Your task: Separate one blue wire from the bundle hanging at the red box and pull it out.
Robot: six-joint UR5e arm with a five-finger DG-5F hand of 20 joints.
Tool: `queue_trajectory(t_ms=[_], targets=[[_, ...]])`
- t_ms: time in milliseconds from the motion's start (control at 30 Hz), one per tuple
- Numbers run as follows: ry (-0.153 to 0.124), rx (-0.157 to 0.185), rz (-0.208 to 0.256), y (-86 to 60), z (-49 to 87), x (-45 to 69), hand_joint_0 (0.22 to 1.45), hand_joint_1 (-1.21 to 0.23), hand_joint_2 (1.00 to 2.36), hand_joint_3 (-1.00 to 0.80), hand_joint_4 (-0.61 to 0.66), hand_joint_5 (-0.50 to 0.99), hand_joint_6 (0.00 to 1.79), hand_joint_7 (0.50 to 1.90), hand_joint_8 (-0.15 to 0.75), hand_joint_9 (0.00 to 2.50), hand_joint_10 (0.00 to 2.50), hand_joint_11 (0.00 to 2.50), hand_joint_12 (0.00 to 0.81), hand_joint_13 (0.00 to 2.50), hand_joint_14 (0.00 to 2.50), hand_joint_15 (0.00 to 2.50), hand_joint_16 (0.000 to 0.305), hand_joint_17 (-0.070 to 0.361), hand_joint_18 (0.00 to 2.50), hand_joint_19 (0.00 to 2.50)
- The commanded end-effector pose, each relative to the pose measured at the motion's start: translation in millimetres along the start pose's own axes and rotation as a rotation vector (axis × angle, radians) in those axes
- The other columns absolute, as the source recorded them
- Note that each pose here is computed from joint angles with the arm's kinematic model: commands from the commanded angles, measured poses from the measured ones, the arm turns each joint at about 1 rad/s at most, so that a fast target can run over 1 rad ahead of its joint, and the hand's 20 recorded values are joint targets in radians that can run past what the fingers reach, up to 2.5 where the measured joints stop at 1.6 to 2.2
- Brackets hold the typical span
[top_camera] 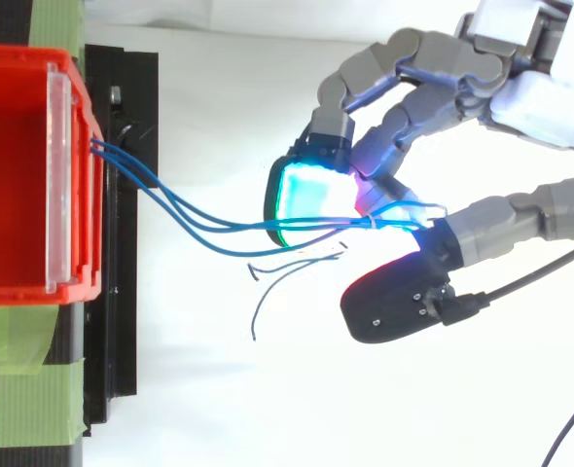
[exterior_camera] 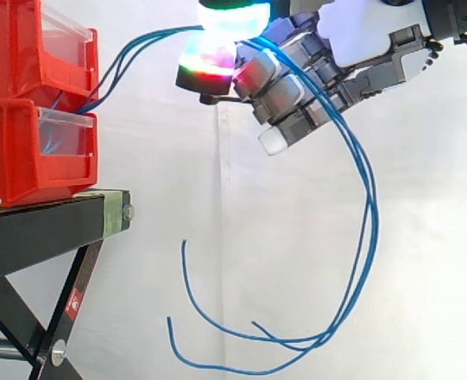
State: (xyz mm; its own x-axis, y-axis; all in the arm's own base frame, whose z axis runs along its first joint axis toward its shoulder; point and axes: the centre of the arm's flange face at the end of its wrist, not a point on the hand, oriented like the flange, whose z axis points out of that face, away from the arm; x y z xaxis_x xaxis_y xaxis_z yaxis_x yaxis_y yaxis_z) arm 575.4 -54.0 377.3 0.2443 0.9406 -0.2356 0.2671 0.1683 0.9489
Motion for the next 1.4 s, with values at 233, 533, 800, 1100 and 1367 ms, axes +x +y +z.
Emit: queue_trajectory(t_ms=[233,533,800,1100,1367], targets=[[0.000,0.002,-0.001,-0.2,-0.2,0.0,0.52,-0.82,1.01,-0.34,0.15,-0.20,0.92,0.89,0.327,0.91,0.43,1.58,0.425,0.72,0.76,1.47,0.055,0.123,0.70,0.76],[-0.001,0.002,-0.001,-0.4,0.0,-0.9,0.50,-0.75,1.01,-0.32,0.14,-0.20,0.90,0.91,0.336,0.92,0.42,1.59,0.440,0.69,0.82,1.43,0.057,0.127,0.69,0.79],[0.000,0.002,-0.001,-0.2,-0.2,0.0,0.49,-0.75,1.01,-0.33,0.14,-0.20,0.90,0.91,0.340,0.92,0.42,1.59,0.440,0.69,0.84,1.41,0.056,0.126,0.71,0.84],[0.003,-0.001,0.000,0.3,-0.1,1.1,0.48,-0.72,1.01,-0.38,0.16,-0.20,0.89,0.88,0.346,0.92,0.46,1.55,0.447,0.68,0.92,1.36,0.057,0.128,0.73,0.83],[0.002,0.002,-0.001,0.0,-0.4,0.8,0.54,-0.71,1.01,-0.36,0.14,-0.18,0.89,0.91,0.315,0.94,0.42,1.58,0.406,0.70,0.82,1.41,0.051,0.116,0.72,0.83]])
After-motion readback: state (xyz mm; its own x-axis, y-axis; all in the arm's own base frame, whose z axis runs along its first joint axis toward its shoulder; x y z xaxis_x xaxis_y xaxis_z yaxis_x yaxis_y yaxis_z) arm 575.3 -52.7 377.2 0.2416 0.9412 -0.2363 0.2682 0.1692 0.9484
